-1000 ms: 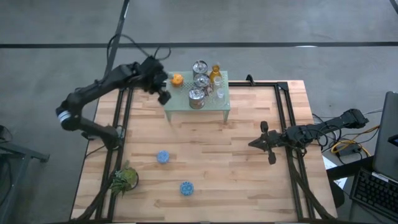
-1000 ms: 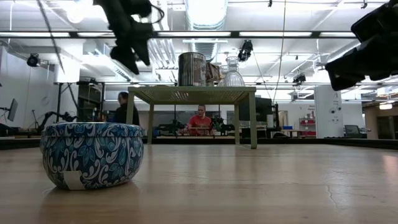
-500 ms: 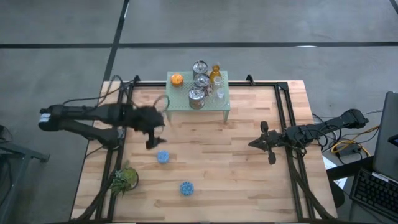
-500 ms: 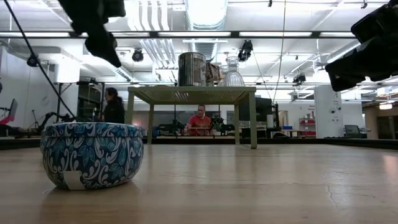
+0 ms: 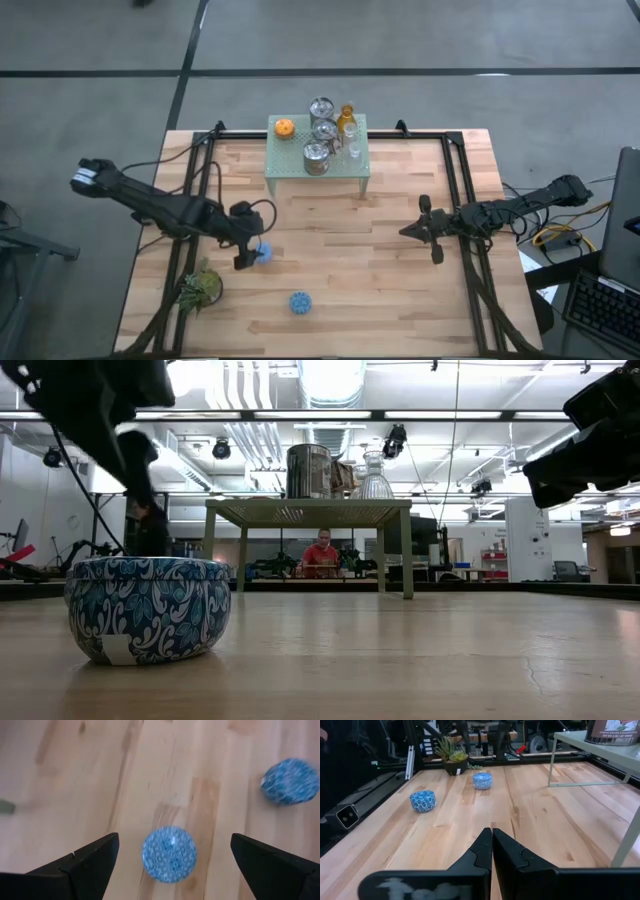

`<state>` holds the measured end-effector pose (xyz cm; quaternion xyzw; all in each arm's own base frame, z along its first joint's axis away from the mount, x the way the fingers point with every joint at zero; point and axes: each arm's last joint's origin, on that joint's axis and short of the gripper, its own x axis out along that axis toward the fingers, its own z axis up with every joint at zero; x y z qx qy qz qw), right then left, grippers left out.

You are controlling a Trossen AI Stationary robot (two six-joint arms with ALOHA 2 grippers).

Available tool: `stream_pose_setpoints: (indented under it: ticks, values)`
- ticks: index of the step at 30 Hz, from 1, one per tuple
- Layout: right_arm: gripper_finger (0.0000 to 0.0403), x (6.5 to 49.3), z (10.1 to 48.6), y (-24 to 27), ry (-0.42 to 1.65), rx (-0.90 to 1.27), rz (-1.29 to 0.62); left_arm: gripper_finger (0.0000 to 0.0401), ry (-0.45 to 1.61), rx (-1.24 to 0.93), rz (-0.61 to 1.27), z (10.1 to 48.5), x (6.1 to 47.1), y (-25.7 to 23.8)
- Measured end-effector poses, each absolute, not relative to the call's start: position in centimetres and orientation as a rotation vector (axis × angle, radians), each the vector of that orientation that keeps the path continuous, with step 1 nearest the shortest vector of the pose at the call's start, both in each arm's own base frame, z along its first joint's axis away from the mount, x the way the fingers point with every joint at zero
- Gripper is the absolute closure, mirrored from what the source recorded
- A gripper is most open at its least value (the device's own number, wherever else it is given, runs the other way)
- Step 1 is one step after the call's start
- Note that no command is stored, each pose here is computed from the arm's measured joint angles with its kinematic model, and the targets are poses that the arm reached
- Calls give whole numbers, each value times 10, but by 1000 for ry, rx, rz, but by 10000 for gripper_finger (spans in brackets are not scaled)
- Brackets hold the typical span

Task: Pick & Place candle stick holders
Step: Put the light blue scented candle on the shelf

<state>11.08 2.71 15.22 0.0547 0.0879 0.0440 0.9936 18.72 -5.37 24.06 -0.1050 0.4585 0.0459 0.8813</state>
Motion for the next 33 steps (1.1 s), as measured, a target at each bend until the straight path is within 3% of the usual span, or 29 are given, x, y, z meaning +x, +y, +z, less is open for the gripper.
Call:
stream_pose_setpoints:
  ticks: [26,33]
  values:
    - [394,112,150,28,202,115,87,14,1115,-240,134,155,199,-65]
    - [394,112,150,28,202,118,86,52,1111,-255,134,152,202,-66]
